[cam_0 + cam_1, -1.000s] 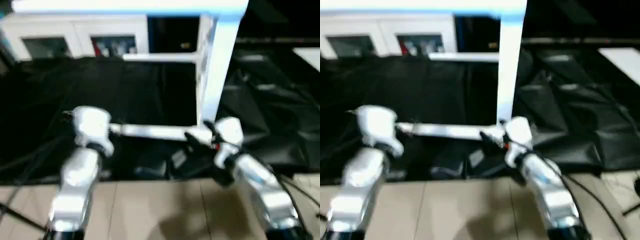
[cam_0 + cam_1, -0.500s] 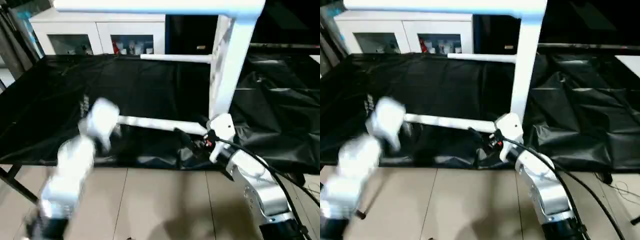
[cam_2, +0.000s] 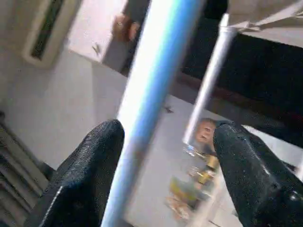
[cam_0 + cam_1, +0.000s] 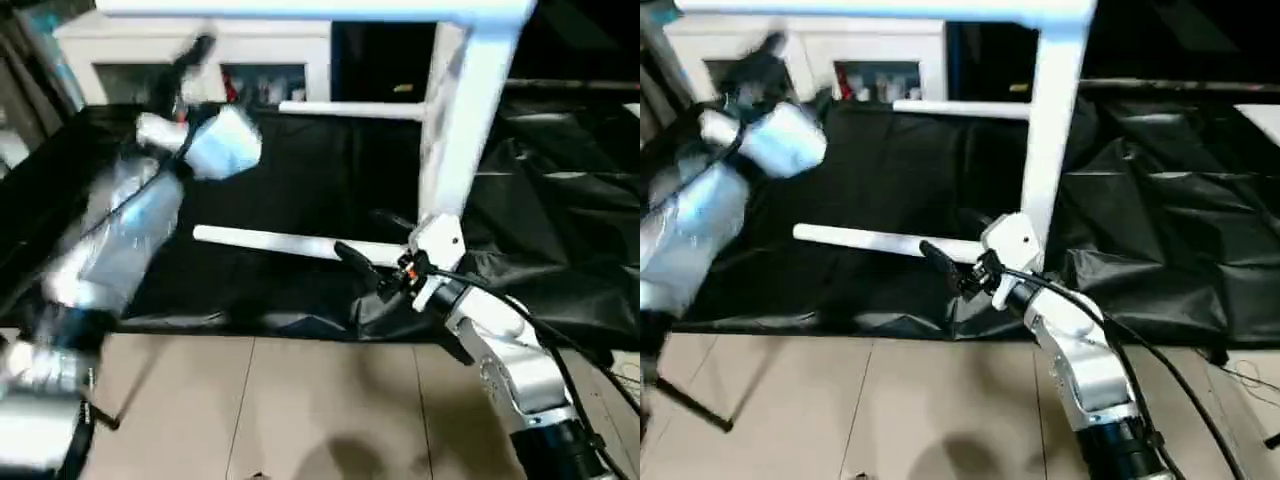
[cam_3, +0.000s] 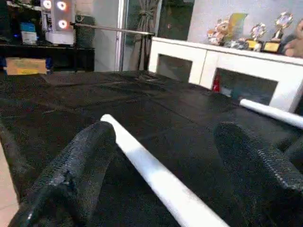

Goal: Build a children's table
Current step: Flip table

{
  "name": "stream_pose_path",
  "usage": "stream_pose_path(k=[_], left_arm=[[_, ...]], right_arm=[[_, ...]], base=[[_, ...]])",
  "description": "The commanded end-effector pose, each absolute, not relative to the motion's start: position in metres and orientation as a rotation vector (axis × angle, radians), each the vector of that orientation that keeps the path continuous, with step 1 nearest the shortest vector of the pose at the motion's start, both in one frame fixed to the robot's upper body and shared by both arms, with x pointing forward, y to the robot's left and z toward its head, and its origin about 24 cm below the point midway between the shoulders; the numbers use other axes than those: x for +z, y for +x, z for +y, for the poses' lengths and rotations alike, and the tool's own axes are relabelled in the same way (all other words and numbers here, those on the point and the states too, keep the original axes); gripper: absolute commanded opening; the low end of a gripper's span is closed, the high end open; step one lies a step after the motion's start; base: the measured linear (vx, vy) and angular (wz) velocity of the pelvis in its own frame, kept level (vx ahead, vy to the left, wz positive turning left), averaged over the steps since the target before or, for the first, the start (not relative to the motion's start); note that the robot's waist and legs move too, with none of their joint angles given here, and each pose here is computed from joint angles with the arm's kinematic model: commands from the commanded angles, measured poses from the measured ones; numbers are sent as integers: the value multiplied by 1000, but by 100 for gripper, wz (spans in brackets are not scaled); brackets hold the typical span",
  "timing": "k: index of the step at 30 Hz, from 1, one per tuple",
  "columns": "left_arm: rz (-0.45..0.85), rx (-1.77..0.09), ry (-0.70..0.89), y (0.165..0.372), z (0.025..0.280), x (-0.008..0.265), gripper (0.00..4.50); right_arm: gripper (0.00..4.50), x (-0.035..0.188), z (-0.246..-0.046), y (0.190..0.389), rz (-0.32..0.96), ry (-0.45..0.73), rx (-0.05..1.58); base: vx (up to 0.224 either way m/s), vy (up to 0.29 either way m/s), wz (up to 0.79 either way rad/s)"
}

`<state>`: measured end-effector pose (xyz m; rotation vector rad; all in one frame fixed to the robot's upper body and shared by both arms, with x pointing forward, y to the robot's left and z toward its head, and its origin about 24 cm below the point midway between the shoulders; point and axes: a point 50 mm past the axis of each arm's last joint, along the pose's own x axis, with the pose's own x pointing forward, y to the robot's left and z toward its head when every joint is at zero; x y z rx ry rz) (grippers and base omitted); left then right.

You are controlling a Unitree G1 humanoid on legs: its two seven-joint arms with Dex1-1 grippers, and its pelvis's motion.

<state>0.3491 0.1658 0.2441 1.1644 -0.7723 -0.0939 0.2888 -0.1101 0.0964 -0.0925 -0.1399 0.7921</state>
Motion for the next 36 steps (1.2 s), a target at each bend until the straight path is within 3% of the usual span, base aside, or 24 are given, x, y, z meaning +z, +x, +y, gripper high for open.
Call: stream_pose_path(k=[1, 12, 19, 36], left_arm=[[-761, -121, 1226, 358, 162, 243, 346], [-799, -9, 1369, 384, 162, 275, 346], [-837, 73, 1447, 390, 164, 290, 346], [-667, 6, 1549, 413, 161, 290, 346]], right_arm=[[374, 101, -107, 290, -167, -103, 796], [374, 101, -105, 290, -193, -113, 799], [374, 101, -104, 290, -201, -125, 804], [374, 106, -95, 288, -255, -105, 849]], base=[[52, -4, 4], [5, 0, 0], [0, 0, 0], [0, 0, 0]])
